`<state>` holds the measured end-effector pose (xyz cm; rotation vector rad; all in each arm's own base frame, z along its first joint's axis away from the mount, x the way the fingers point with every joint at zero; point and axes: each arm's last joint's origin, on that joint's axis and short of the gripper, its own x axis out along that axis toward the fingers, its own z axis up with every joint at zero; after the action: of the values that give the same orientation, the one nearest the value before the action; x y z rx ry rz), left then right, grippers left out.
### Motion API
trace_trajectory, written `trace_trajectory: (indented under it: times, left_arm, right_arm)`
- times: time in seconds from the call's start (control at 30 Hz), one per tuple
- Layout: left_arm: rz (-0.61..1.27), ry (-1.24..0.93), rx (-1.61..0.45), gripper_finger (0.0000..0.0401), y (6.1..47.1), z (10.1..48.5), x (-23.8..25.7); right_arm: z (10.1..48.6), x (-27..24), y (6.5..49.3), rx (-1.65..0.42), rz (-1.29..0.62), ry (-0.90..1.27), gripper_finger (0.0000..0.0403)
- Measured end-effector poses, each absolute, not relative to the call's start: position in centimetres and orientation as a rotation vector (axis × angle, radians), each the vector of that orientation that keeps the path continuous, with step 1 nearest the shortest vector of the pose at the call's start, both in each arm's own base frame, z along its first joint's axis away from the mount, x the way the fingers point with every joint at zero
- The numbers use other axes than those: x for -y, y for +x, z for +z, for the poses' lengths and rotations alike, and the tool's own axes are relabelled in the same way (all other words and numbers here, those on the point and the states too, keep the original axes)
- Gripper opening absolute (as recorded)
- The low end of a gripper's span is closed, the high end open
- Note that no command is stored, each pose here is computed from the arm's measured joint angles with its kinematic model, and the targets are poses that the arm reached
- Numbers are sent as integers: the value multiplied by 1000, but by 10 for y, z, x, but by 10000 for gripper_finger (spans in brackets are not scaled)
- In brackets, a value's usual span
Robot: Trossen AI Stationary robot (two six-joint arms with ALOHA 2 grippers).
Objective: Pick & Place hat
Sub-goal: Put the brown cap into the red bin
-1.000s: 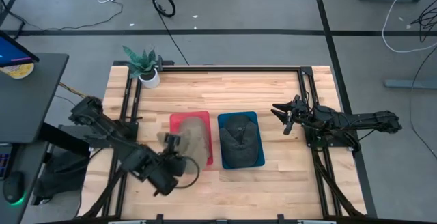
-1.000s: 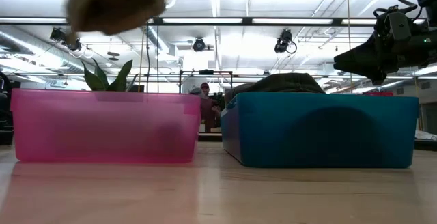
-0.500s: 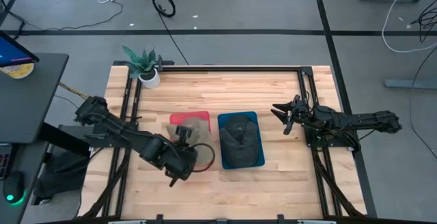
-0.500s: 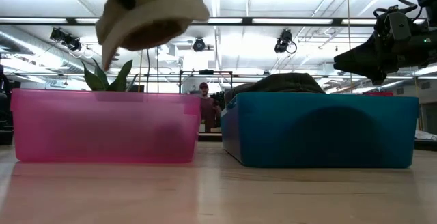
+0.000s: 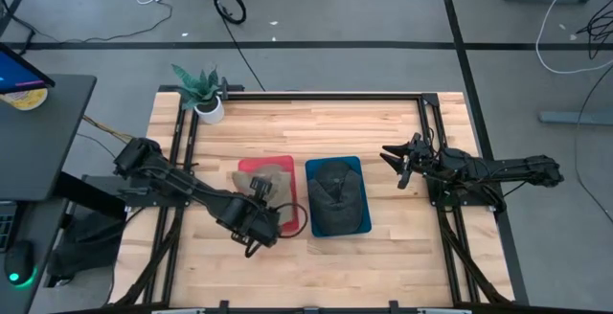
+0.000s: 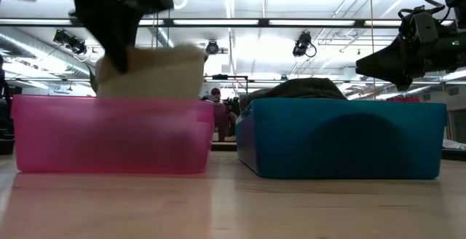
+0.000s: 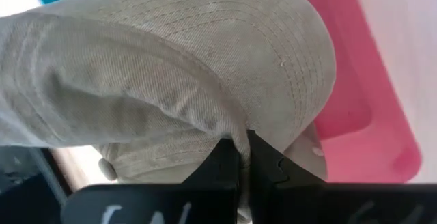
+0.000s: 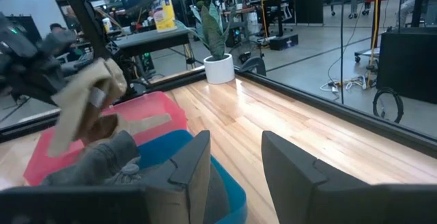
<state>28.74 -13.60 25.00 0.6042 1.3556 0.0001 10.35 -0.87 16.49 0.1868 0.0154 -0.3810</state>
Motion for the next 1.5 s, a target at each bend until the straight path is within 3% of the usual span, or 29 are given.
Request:
trace_trajectory:
  times: [0.47,0.97,1.23,1.5]
  left_arm:
    - [-93,478,-1350,7,295,197,107]
    - [1,200,-1423,21,297,189,85]
    - [17,149,-1431,108,294,192,85]
    - [-5,170,-1344,191,299,226,95]
  right_arm:
    - [165,9,103,-15,-381,187,137]
    - [165,9,103,-15,-381,187,137]
    - [165,9,103,-15,-381,187,137]
    - [165,9,103,-15,-381,187,137]
